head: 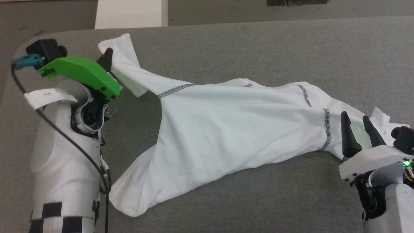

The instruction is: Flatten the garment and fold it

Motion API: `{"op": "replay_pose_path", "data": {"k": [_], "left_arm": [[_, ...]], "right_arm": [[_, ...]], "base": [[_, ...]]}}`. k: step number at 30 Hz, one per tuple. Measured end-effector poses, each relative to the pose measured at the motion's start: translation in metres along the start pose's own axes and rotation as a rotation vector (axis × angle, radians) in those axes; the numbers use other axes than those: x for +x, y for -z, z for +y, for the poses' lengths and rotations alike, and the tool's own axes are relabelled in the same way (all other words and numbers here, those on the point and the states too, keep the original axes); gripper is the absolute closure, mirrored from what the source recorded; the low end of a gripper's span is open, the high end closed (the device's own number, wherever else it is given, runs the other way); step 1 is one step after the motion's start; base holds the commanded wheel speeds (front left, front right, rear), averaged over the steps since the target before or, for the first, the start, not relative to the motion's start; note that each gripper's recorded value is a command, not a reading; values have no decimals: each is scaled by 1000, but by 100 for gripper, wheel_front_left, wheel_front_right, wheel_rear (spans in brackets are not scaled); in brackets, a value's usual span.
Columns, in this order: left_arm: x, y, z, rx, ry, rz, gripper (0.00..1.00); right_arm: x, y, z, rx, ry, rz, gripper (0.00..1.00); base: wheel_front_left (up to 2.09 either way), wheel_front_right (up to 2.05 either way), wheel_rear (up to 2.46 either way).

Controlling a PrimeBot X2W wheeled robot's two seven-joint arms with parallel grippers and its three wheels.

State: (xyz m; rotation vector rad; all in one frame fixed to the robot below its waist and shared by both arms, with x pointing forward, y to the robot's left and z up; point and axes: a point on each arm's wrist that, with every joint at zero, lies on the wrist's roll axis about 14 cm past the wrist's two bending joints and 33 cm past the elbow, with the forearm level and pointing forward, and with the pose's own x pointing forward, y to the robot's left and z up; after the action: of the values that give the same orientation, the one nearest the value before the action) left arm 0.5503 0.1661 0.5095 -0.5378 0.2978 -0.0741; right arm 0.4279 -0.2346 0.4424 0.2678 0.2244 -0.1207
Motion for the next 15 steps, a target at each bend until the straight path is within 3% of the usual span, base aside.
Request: {"op": "replay_pose_path", "data": {"k": [5,8,15], "left_arm": [[-50,-23,31,-17,-50,-137,100],[-96,-14,65,-67,-153,-181,100],[-195,82,131,-221,-427,-34,100]], "right_arm": [[1,1,23,-5,-61,9,0],[0,3,39,-8,-105,20,0],[-5,-4,73,-12,-196,8,0]], "base": [[0,0,0],[0,0,0],[0,0,0]]}}
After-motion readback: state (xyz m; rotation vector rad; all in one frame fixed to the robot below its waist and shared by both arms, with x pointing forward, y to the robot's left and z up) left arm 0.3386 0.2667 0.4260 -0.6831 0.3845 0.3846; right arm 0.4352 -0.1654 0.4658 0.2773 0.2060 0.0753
